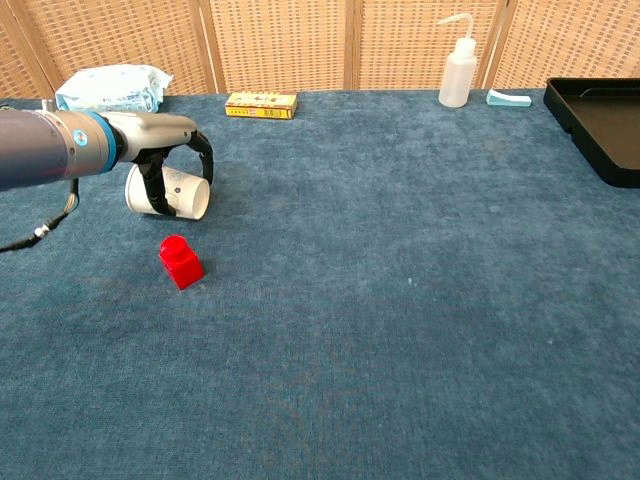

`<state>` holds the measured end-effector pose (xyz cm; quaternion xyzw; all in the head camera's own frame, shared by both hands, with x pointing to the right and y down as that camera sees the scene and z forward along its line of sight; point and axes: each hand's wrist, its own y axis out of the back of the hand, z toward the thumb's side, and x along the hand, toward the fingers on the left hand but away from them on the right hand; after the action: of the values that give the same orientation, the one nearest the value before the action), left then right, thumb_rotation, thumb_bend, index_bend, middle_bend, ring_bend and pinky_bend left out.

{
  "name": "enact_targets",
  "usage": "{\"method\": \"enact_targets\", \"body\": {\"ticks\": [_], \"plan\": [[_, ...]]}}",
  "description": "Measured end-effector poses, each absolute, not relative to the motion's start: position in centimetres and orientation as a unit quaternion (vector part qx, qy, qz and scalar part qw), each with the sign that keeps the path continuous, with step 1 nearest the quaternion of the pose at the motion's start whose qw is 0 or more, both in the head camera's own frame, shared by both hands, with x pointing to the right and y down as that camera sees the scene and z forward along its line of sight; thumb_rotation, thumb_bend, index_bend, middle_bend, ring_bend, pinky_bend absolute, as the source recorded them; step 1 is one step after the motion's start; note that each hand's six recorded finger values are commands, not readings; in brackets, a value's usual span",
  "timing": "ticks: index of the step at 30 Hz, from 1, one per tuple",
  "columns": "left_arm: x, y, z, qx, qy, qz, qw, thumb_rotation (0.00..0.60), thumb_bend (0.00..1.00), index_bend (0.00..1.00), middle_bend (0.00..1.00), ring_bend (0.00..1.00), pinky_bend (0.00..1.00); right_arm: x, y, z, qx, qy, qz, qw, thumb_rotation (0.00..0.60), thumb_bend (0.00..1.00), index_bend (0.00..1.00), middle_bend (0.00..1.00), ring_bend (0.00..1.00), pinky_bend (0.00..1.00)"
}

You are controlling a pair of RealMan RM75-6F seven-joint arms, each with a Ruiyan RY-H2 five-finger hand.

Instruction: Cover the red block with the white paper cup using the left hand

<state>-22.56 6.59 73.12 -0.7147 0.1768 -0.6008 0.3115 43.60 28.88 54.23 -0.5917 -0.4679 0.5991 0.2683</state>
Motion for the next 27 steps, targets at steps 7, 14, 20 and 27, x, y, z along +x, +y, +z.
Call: {"method": "enact_targets", "body": {"ticks": [7,14,20,27], "plan": [[-22.9,6.2,73.0,-0.71,0.192,-0.602,0.31,0.6,0.25,0.48,0.1,0.0,0.03,43.7,28.9,54.2,-0.591,-0.47,0.599,0.267,0.145,0.28,0.4,0.42,0.4,0.38],[-22.5,5.2,71.4,-0.738,0.252,-0.573,0.251,0.6,0.25,0.48,0.1,0.0,0.03,43.5,28.8,54.4,-0.592,-0.47,0.598,0.267,0.143,0.28,0.4,0.42,0.4,0.38],[-22.2,4.7,69.4,-0.783,0.319,-0.519,0.128,0.6,0.25,0.48,0.1,0.0,0.03,43.1,28.7,54.6,-0.598,-0.467,0.594,0.268,0.145,0.28,0.4,0.42,0.4,0.38],[-22.0,6.4,67.9,-0.824,0.354,-0.436,-0.081,0.6,0.25,0.48,0.1,0.0,0.03,42.9,28.6,54.6,-0.601,-0.465,0.591,0.27,0.146,0.28,0.4,0.42,0.4,0.38]]}}
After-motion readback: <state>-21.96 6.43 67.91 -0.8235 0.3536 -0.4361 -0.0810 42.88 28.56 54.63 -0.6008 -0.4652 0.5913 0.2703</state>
